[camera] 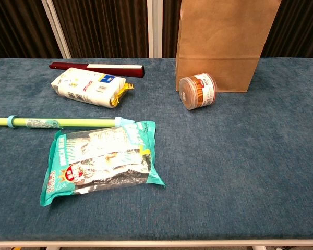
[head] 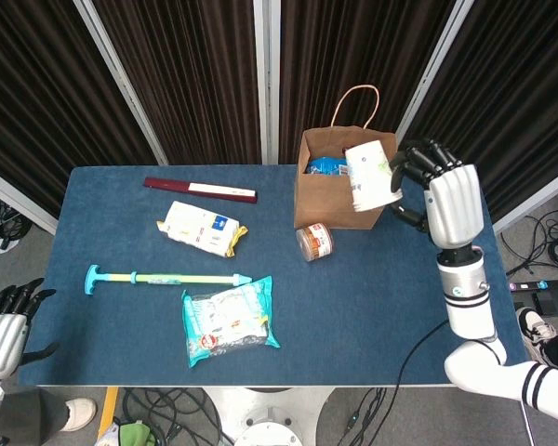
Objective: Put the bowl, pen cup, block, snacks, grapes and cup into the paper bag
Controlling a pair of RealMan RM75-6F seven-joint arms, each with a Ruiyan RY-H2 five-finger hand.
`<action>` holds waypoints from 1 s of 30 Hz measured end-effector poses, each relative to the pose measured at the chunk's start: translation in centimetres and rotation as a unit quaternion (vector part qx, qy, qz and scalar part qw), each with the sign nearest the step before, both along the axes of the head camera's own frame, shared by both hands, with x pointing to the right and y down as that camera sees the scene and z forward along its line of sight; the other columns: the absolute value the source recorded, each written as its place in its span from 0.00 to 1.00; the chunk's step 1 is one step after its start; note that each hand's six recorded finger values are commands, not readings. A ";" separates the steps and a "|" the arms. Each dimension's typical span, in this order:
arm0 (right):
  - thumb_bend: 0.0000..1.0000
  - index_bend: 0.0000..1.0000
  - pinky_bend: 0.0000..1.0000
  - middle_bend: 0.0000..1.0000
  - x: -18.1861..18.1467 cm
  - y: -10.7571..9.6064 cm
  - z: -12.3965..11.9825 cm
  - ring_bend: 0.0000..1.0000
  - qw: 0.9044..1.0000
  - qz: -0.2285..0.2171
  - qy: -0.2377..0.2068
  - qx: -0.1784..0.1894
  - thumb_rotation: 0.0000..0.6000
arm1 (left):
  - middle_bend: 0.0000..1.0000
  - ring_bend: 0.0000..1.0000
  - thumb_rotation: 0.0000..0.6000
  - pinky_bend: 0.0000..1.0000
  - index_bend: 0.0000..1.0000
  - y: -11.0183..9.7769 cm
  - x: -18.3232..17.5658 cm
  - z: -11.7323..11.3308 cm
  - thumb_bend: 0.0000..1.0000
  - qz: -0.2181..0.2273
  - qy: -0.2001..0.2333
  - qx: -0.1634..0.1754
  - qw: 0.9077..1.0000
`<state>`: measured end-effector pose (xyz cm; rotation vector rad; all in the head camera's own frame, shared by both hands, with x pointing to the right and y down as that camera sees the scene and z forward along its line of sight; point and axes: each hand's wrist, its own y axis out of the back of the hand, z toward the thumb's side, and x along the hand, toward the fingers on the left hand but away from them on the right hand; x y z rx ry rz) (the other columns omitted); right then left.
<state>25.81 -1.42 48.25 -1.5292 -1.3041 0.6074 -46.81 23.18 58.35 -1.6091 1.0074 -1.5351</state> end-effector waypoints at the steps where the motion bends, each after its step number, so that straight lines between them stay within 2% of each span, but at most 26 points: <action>1: 0.54 0.68 0.48 0.48 0.3 -0.6 0.0 0.29 1.000 0.009 0.003 -0.006 1.00 | 0.20 0.15 1.00 0.11 0.27 0.0 0.0 0.0 0.00 0.000 0.000 -0.001 1.000; 6: 0.54 0.68 0.48 0.48 2.3 -4.0 1.3 0.29 0.997 0.061 0.026 -0.050 1.00 | 0.20 0.15 1.00 0.11 0.27 0.0 -0.1 0.1 0.00 -0.003 0.000 -0.002 1.000; 11: 0.54 0.66 0.45 0.48 3.4 -6.9 3.9 0.29 0.988 0.096 0.058 -0.106 1.00 | 0.20 0.15 1.00 0.11 0.27 0.0 -0.1 0.1 0.00 -0.004 -0.002 -0.004 1.000; 18: 0.53 0.60 0.42 0.47 2.7 -9.1 7.7 0.27 0.975 0.115 0.101 -0.158 1.00 | 0.20 0.15 1.00 0.11 0.27 0.0 -0.2 0.2 0.00 -0.007 -0.004 -0.007 1.000; 21: 0.46 0.47 0.38 0.42 1.9 -9.5 9.3 0.22 0.970 0.115 0.116 -0.177 1.00 | 0.20 0.15 1.00 0.11 0.27 0.1 -0.3 0.2 0.00 -0.009 -0.005 -0.008 1.000; 26: 0.19 0.13 0.29 0.25 0.9 -9.5 11.3 0.10 0.963 0.114 0.134 -0.206 1.00 | 0.20 0.15 1.00 0.11 0.27 0.1 -0.3 0.3 0.00 -0.009 -0.005 -0.010 1.000; 28: 0.12 0.04 0.26 0.20 0.6 -9.5 11.6 0.06 0.961 0.113 0.136 -0.211 1.00 | 0.20 0.15 1.00 0.11 0.27 0.1 -0.3 0.3 0.00 -0.010 -0.005 -0.009 1.000; 30: 0.08 0.00 0.24 0.17 0.5 -9.4 11.5 0.04 0.961 0.112 0.136 -0.212 1.00 | 0.20 0.15 1.00 0.11 0.27 0.1 -0.3 0.3 0.00 -0.010 -0.006 -0.008 1.000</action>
